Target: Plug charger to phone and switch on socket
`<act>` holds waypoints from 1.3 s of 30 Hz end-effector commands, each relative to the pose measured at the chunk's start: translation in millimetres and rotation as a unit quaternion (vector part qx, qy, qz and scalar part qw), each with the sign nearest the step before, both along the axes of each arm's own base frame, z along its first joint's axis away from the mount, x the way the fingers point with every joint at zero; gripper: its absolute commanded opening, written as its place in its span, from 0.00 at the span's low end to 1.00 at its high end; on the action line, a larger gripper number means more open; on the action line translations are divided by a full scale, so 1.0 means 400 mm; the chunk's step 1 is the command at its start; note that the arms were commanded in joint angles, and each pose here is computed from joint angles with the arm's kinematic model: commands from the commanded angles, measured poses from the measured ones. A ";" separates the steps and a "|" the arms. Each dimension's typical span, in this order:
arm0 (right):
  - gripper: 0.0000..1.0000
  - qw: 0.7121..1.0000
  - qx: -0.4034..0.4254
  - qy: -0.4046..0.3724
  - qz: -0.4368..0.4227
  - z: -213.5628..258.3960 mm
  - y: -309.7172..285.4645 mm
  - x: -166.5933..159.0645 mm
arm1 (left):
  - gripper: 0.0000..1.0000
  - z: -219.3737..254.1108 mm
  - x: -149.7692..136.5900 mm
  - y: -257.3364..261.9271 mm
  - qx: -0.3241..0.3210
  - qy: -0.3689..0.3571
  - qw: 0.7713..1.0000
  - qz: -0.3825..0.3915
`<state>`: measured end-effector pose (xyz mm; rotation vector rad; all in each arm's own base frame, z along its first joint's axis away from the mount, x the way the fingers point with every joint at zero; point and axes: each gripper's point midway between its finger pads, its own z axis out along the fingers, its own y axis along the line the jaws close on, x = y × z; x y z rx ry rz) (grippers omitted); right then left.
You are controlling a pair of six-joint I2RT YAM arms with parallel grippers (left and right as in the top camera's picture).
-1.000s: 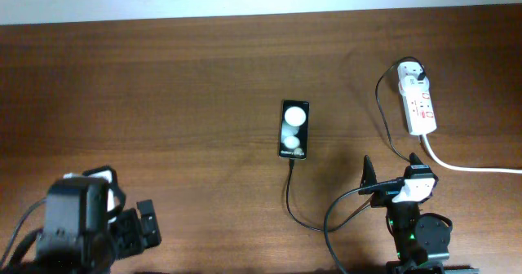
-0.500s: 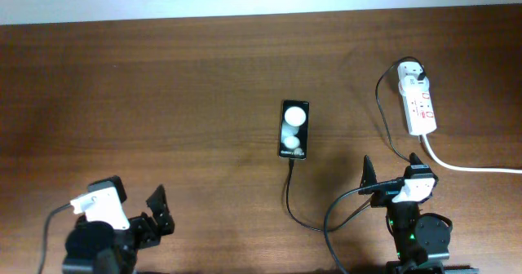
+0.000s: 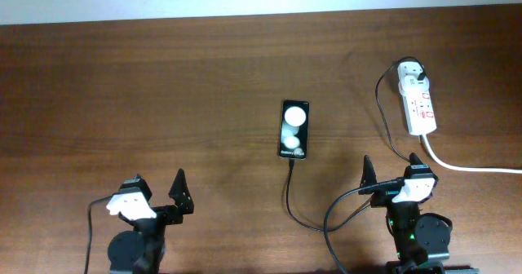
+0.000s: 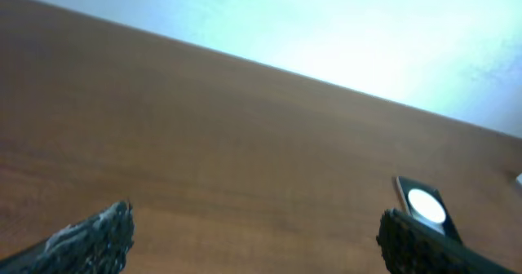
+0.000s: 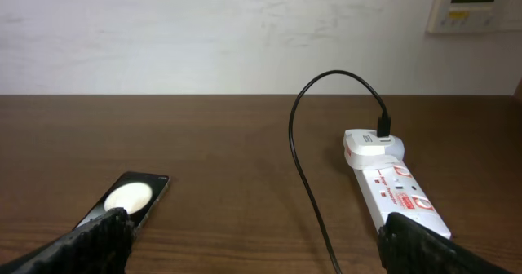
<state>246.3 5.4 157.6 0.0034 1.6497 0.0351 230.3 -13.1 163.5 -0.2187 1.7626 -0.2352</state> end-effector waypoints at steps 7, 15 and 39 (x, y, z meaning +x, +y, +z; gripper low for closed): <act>0.99 1.000 0.000 0.001 -0.007 -0.006 -0.008 0.000 | 0.99 -0.018 0.032 0.029 0.066 -0.045 0.997 0.012; 0.99 1.000 0.000 0.001 -0.007 -0.006 -0.008 0.000 | 0.99 -0.020 0.032 0.005 0.137 -0.051 0.989 -0.027; 0.99 1.000 0.000 0.001 -0.007 -0.006 -0.008 0.000 | 0.99 -0.016 0.039 0.014 0.146 -0.067 0.987 -0.019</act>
